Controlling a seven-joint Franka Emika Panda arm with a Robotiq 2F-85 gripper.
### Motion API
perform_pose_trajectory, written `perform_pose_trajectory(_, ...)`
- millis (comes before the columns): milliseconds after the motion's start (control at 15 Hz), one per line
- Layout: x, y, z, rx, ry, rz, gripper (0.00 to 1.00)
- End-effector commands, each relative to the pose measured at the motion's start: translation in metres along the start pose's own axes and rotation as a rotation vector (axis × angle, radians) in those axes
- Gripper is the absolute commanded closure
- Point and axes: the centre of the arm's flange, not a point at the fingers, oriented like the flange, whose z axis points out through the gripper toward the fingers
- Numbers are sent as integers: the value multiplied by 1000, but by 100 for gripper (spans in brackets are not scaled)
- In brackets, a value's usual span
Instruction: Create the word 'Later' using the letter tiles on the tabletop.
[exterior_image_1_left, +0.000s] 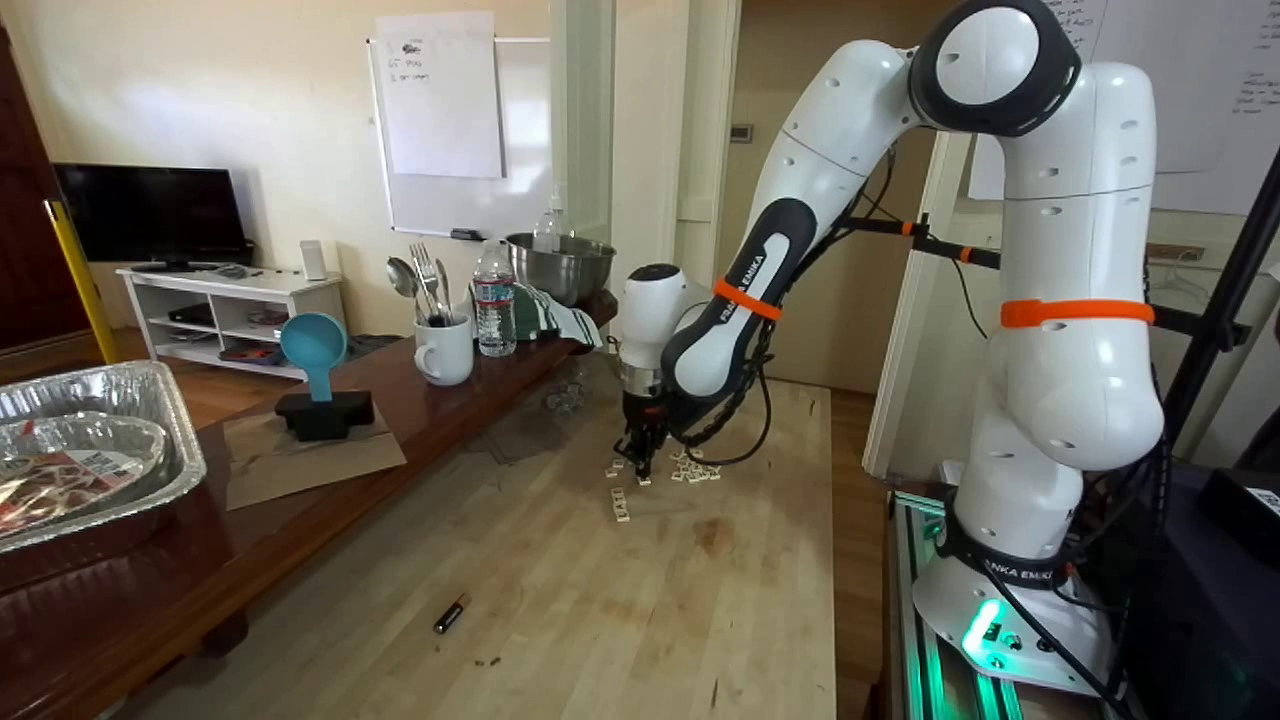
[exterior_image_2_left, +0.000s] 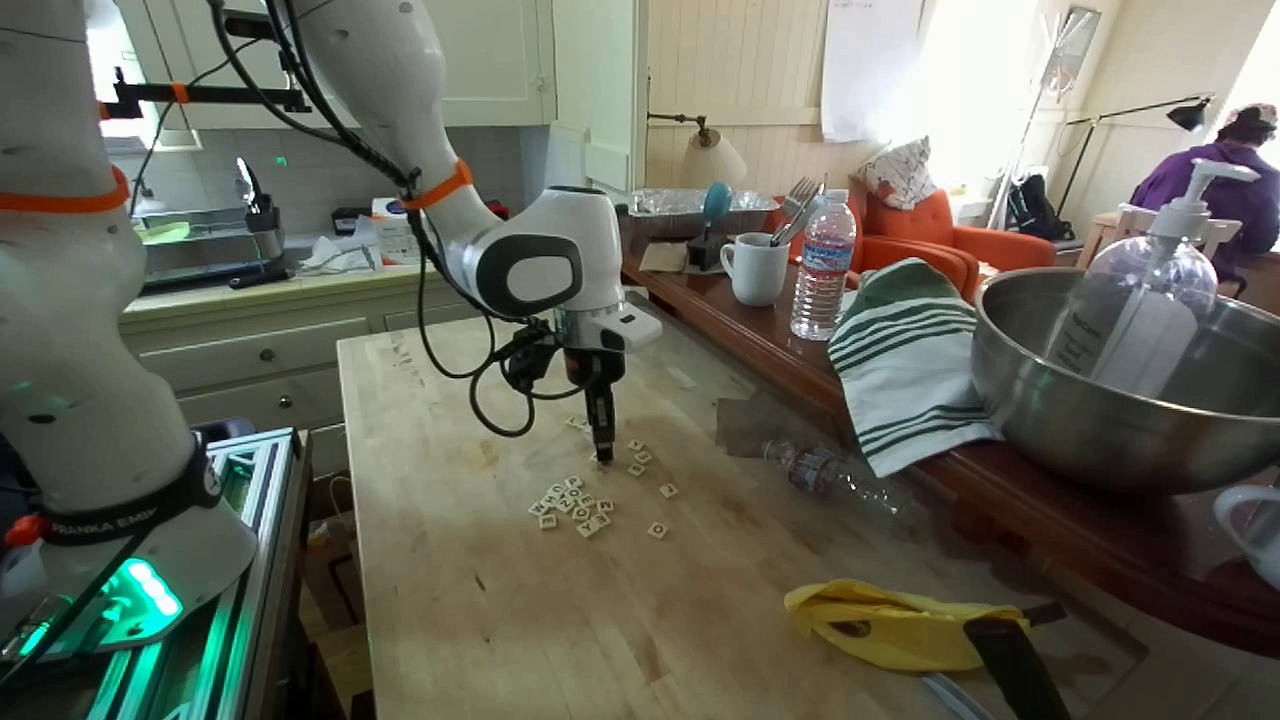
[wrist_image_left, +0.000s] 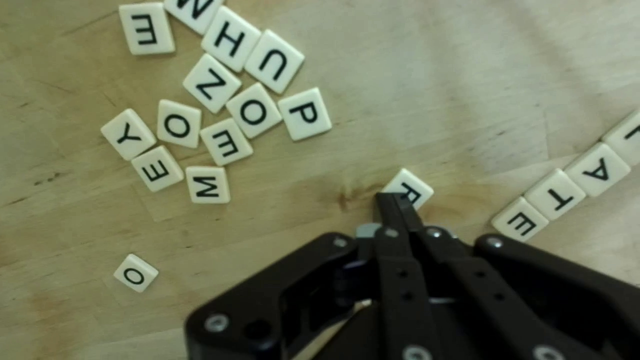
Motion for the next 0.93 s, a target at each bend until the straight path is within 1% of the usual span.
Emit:
perform_pose_trajectory(0,3,-8,13,9,5,10,100)
perform_pose_trajectory(533,9,-18,13,28,28,40,100)
perform_pose_trajectory(867,13,-23,13,49,37,83,100)
